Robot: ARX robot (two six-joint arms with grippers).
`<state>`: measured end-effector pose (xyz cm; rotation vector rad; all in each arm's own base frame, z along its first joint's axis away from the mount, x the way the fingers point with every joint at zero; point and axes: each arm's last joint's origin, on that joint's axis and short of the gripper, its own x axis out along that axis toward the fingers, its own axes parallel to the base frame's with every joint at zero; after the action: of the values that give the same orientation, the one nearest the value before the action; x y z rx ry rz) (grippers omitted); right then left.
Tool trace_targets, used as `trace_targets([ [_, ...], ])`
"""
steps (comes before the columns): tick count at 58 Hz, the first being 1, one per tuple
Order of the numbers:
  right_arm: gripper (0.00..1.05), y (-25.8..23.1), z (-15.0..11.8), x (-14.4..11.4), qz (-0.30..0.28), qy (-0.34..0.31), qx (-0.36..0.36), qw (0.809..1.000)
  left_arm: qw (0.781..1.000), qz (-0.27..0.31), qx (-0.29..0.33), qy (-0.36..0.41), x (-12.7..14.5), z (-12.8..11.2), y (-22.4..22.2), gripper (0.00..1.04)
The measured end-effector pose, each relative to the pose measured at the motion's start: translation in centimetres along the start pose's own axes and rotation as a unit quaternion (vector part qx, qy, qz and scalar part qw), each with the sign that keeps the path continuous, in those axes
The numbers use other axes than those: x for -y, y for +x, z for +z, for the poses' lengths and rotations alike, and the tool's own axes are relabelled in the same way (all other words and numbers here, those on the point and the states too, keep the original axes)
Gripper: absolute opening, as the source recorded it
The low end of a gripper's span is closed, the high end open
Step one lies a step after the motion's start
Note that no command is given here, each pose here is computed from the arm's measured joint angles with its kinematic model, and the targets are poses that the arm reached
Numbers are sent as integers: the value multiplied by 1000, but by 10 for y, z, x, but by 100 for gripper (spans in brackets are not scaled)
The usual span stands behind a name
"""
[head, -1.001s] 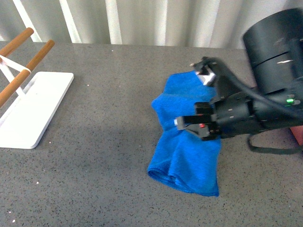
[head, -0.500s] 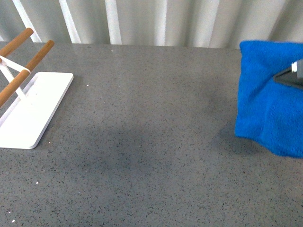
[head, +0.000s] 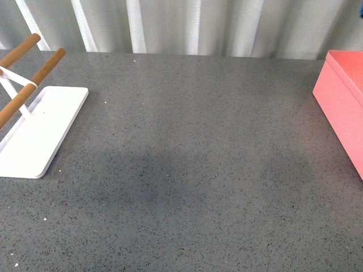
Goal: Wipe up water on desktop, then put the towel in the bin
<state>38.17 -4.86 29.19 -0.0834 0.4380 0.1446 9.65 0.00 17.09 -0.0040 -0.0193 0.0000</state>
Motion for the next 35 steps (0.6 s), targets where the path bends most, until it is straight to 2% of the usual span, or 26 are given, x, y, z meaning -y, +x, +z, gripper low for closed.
trace_targets([
  [8,4,10,-5,35,-33,36,-38,998,1000,0,0,0,0,0,0,98],
  [18,4,38,-35,79,-90,77,-128,985,1000,0,0,0,0,0,0,98],
  [26,4,56,-57,102,-102,106,-191,971,1000,0,0,0,0,0,0,98],
  [35,4,68,-70,118,-110,122,-229,959,1000,0,0,0,0,0,0,98],
])
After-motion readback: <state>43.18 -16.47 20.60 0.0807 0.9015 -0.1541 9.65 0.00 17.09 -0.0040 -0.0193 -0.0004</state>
